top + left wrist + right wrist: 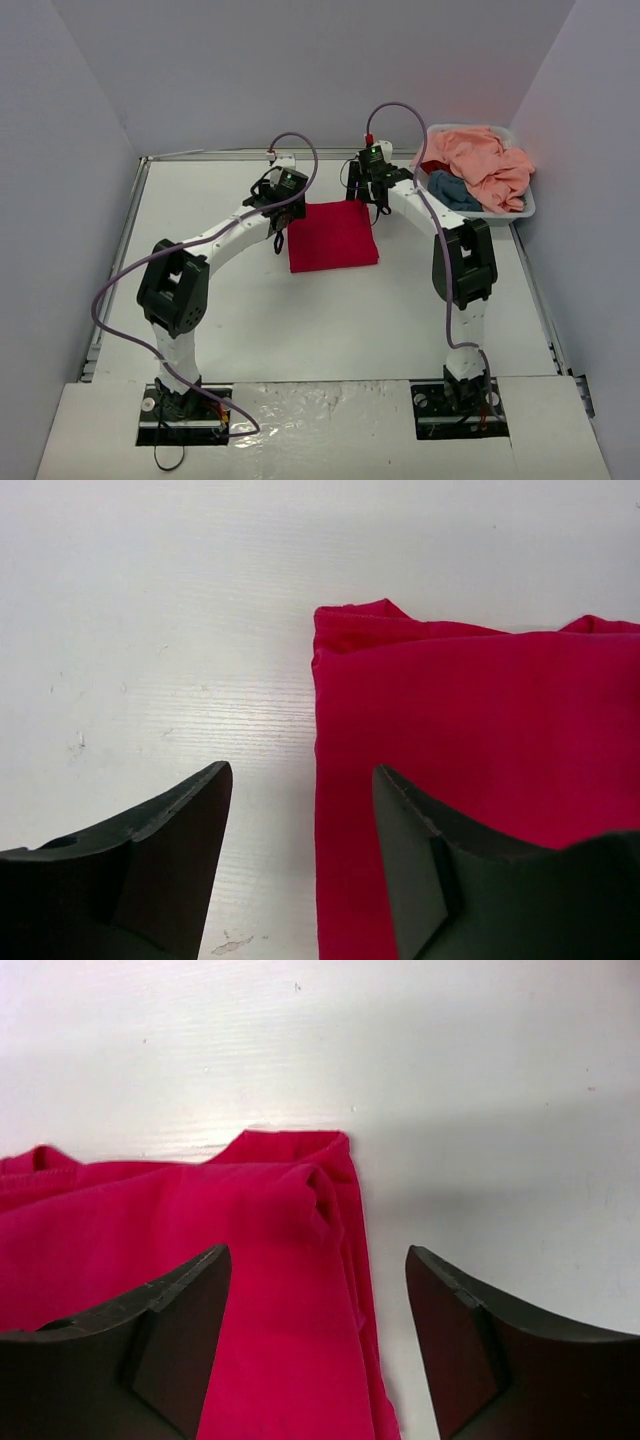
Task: Fold and stack the t-shirts
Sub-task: Fold the long partially folded tshirt into a neat square
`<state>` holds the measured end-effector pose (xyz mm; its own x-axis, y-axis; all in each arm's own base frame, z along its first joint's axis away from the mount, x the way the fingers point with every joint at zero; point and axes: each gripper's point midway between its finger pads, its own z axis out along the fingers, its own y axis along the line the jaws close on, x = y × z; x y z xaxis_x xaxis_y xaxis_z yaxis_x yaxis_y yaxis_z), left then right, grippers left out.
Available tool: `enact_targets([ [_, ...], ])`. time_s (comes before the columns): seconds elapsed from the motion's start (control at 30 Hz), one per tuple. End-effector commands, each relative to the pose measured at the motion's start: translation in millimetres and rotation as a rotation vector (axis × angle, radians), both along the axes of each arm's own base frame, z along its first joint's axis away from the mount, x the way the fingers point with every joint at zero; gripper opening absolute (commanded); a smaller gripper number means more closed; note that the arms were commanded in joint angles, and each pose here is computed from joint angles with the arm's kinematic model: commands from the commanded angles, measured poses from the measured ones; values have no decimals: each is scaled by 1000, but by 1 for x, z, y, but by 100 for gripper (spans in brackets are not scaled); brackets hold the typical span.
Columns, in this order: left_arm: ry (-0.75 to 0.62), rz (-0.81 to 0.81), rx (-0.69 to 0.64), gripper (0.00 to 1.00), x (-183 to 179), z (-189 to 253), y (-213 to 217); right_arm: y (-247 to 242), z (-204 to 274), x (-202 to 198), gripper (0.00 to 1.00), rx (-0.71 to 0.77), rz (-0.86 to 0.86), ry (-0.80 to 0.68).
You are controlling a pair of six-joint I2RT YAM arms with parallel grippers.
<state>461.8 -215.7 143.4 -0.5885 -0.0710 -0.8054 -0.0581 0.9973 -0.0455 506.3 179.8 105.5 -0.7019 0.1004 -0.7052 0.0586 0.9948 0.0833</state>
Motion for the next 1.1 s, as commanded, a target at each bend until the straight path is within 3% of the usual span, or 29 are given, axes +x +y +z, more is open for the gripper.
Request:
enact_targets([
  [0.0, -84, 41, 11, 57, 6, 40, 13, -2, 11, 12, 68, -7, -6, -25],
  [0.27, -97, 44, -22, 57, -22, 57, 17, -3, 17, -21, 68, -4, 19, -5],
  [0.6, 37, 43, -93, 55, -73, 20, 28, 22, 18, -91, 67, -59, 104, 8],
  [0.7, 57, 54, -109, 55, -85, 8, 33, 26, 19, -97, 65, -57, 98, 2],
  [0.77, 68, 49, -124, 54, -92, 4, 33, 26, 18, -94, 58, -60, 88, -3],
  [0.83, 87, 49, -122, 54, -99, -5, 36, 27, 18, -86, 30, -70, 83, -11],
  [0.87, 94, 48, -122, 53, -103, -8, 37, 29, 18, -81, 10, -72, 84, -13],
  [0.9, 94, 48, -122, 52, -105, -9, 38, 29, 18, -77, 4, -75, 84, -16],
  [1.03, 52, 35, -141, 20, -100, -3, 35, 35, 11, -56, 0, -85, 96, -11],
  [1.07, 42, 34, -146, 3, -95, -1, 33, 37, 16, -49, 0, -78, 97, -24],
])
